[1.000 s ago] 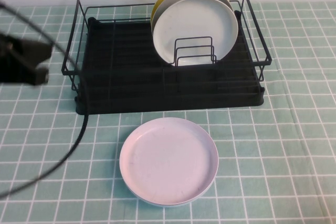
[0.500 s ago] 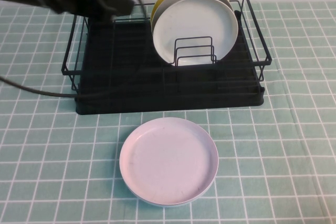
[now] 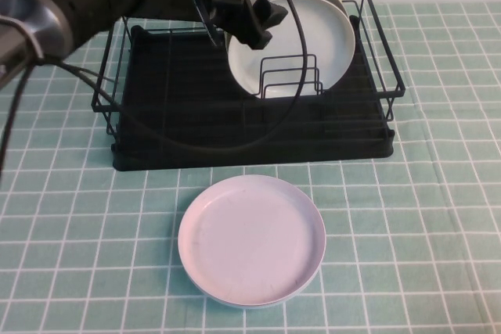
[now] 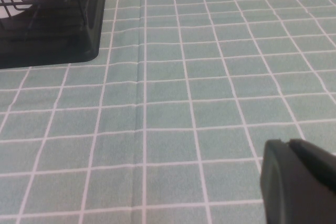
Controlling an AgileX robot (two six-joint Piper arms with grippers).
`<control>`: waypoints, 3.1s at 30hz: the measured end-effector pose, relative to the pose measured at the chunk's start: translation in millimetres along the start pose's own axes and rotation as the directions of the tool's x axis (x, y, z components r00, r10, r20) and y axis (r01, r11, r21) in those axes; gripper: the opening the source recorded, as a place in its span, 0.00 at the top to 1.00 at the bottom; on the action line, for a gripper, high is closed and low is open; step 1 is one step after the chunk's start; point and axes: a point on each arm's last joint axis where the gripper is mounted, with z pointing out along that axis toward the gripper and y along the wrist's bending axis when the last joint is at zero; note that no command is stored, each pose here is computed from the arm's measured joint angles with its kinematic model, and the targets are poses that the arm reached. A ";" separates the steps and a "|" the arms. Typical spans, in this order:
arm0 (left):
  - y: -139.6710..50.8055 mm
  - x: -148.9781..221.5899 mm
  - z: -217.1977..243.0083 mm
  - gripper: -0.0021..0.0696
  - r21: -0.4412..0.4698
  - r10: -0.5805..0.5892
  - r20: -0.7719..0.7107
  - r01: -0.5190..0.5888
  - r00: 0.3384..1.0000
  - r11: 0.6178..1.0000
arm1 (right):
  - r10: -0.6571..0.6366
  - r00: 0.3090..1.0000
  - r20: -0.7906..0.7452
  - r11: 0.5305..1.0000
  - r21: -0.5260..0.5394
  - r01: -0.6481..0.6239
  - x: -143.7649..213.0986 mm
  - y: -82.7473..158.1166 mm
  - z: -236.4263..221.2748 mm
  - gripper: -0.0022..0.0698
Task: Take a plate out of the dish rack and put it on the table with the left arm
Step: Grasp the plate from the shelf, then place the plate from the table
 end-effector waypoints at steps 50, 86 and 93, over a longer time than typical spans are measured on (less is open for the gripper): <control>23.5 -7.2 11.3 0.94 -0.218 0.042 0.074 -0.025 0.996 0.976 | 0.000 1.000 0.000 1.000 0.000 0.000 0.0 0.0 0.0 1.00; -112.9 139.5 -104.9 0.97 -0.073 -0.745 -0.314 0.767 0.589 0.637 | 0.000 1.000 0.000 1.000 0.000 0.000 0.0 0.0 0.0 1.00; -113.8 155.7 -85.1 0.97 -0.064 -0.718 -0.325 0.743 0.615 0.666 | 0.000 1.000 0.000 1.000 0.000 0.000 0.0 0.0 0.0 1.00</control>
